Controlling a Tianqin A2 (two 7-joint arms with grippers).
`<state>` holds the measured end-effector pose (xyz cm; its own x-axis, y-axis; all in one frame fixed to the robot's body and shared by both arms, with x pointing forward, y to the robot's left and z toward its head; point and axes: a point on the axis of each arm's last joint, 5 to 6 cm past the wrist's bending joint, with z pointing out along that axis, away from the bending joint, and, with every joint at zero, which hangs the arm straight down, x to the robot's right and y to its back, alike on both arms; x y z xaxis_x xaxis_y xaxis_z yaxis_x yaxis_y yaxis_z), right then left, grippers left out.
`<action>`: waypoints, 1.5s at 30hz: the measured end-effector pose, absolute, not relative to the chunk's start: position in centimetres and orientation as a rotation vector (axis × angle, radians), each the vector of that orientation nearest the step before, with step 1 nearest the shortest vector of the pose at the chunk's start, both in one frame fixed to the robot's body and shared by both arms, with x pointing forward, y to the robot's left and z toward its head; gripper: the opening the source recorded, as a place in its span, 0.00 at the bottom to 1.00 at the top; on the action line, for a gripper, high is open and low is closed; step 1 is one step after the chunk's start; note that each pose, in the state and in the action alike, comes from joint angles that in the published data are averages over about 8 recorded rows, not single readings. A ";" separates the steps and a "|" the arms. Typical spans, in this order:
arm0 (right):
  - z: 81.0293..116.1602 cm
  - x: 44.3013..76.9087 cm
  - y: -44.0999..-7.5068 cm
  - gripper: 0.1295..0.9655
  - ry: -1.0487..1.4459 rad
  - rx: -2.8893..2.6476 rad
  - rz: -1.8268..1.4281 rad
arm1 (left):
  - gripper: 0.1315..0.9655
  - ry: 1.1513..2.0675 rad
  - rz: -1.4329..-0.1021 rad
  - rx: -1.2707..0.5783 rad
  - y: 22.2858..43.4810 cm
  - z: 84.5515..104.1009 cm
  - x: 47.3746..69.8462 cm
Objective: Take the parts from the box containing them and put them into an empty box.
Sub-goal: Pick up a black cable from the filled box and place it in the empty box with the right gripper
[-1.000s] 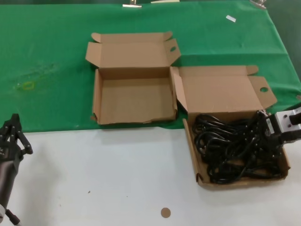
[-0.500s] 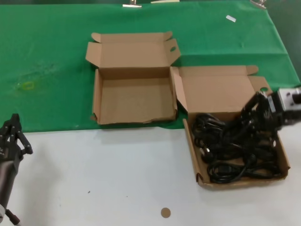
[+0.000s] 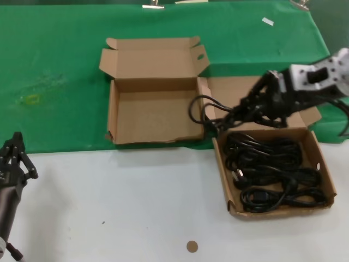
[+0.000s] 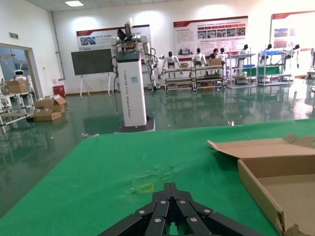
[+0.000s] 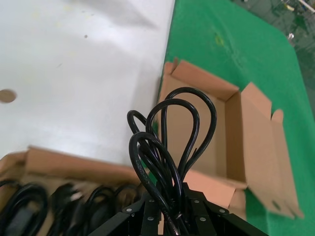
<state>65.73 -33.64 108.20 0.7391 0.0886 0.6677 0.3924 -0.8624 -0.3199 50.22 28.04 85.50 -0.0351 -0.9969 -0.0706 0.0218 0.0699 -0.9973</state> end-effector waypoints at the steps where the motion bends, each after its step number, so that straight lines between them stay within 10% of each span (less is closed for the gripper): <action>1: 108.3 66.1 -33.2 0.10 -0.372 -2.487 -0.929 | 0.01 1.253 -1.193 -1.125 28.0 85.5 50.2; 26: 107.1 75.3 -20.8 0.10 -0.463 -2.381 -0.990 | 0.01 1.253 -1.193 -1.125 28.0 85.5 50.2; 45: 105.6 77.4 -18.3 0.12 -0.415 -2.421 -1.091 | 0.01 1.253 -1.193 -1.125 28.0 85.5 50.2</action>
<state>77.38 -18.30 105.61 0.6417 0.0864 0.7620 0.4421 -0.8536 -0.2756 50.22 28.04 85.50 -0.0351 -0.9969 -0.0706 0.0218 0.0699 -0.9973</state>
